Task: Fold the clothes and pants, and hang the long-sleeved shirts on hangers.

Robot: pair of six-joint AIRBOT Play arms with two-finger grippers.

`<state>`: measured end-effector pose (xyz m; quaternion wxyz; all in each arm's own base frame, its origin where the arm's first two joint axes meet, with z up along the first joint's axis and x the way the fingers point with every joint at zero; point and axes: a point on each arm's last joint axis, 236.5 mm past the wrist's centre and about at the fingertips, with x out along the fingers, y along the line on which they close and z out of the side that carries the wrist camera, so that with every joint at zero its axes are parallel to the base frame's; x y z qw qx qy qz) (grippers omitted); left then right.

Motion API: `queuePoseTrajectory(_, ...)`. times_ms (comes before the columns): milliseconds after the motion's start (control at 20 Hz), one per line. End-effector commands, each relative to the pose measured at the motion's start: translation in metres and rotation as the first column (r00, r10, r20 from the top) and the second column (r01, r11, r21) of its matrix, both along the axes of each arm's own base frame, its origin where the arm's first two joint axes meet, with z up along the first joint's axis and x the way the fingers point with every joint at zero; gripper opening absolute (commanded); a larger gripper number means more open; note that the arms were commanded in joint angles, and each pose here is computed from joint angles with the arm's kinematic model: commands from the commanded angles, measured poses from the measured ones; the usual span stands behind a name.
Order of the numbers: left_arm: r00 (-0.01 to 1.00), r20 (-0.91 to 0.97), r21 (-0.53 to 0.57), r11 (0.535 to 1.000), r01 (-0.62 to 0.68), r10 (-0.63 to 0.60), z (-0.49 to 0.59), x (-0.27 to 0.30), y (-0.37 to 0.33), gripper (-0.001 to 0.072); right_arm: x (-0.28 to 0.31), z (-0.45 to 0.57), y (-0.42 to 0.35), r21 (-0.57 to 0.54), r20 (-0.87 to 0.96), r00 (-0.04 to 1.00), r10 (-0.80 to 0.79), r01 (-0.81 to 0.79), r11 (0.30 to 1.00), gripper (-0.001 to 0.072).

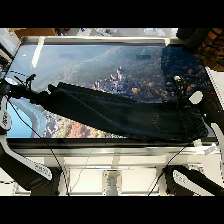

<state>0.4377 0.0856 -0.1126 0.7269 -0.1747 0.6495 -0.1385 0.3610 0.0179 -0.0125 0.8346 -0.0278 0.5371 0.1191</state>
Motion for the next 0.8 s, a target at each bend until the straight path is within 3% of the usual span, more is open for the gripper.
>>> queuePoseTrajectory(0,0.998,-0.069,-0.042,0.999,0.001,-0.004,-0.006,-0.014,-0.006,0.002,0.0,0.0,0.0,0.001,-0.001,1.0,-0.001,0.001,1.0,0.038)
queuePoseTrajectory(200,0.98,-0.198,-0.046,0.999,0.018,-0.027,0.006,-0.05,0.0,0.0019,0.0,0.0,0.0,0.001,-0.003,1.0,0.0,0.0,1.0,0.038)
queuePoseTrajectory(400,0.869,-0.49,0.23,0.972,0.056,0.066,0.041,-0.152,0.088,0.0019,-0.002,0.0,0.004,0.008,-0.008,1.0,0.01,-0.01,1.0,0.038)
queuePoseTrajectory(450,0.855,-0.509,0.244,0.969,0.032,0.1,0.049,-0.171,0.099,0.002,-0.004,-0.001,0.011,0.008,-0.011,0.999,0.047,-0.047,0.999,0.038)
queuePoseTrajectory(600,0.861,-0.472,0.148,0.98,-0.133,0.188,0.054,-0.202,0.099,0.0033,-0.009,-0.002,0.046,-0.052,0.0,0.968,0.252,-0.251,0.966,0.0381)
queuePoseTrajectory(650,0.864,-0.457,0.113,0.978,-0.176,0.209,0.056,-0.206,0.098,0.0083,-0.007,-0.002,0.057,-0.077,0.018,0.956,0.293,-0.291,0.954,0.0381)
queuePoseTrajectory(700,0.867,-0.439,0.095,0.972,-0.216,0.235,0.06,-0.208,0.1,0.0214,-0.004,-0.001,0.067,-0.092,0.035,0.946,0.322,-0.318,0.944,0.038)
queuePoseTrajectory(750,0.875,-0.408,0.084,0.965,-0.249,0.262,0.064,-0.206,0.103,0.0263,-0.001,-0.002,0.075,-0.105,0.05,0.937,0.345,-0.338,0.935,0.038)
